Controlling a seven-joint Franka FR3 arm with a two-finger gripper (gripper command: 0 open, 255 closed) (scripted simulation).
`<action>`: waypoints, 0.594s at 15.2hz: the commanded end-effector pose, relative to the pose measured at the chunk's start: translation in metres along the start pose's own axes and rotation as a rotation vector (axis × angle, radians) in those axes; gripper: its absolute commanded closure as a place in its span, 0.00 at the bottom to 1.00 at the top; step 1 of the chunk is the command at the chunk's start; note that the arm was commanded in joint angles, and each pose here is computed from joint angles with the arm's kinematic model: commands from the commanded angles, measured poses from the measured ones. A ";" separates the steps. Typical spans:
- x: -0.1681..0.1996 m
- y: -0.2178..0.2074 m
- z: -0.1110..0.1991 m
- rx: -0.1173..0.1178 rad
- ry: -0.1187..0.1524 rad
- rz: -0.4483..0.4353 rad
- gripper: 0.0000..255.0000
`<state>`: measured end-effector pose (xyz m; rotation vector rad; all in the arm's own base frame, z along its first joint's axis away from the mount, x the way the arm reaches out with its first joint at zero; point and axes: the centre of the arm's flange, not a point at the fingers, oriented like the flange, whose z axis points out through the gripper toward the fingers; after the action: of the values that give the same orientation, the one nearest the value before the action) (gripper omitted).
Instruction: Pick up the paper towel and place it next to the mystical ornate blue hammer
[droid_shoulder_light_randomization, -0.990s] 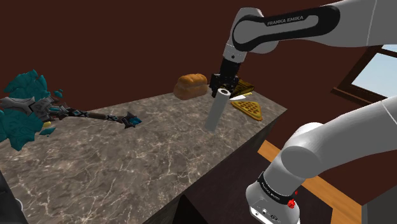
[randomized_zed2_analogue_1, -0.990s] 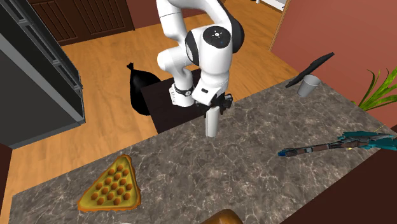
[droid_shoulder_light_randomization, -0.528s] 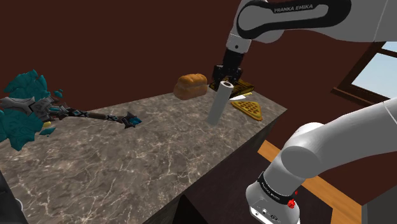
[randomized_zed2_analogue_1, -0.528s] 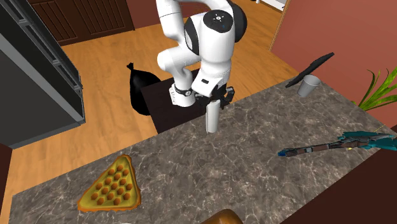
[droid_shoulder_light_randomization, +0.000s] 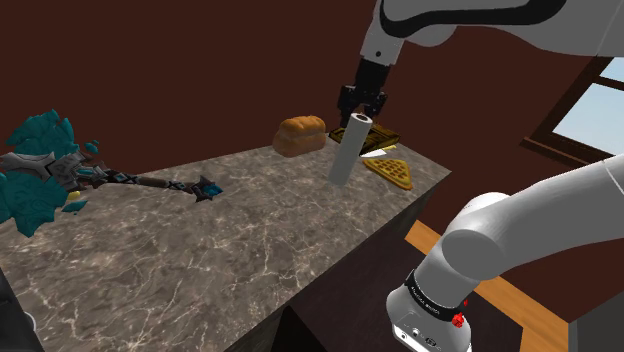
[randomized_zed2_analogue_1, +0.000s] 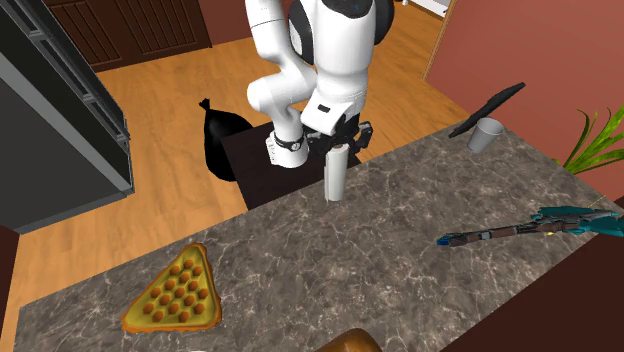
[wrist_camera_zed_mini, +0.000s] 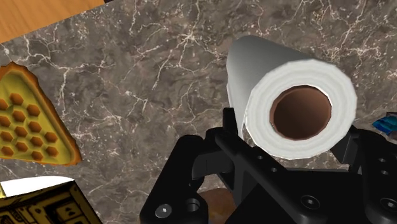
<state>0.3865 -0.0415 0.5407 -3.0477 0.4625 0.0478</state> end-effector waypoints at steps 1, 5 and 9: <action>0.000 0.000 -0.011 0.000 0.000 0.000 1.00; -0.001 -0.001 -0.032 0.000 0.000 0.000 1.00; -0.001 -0.002 -0.053 0.000 0.000 0.000 1.00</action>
<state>0.3871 -0.0433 0.5893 -3.0478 0.4625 0.0480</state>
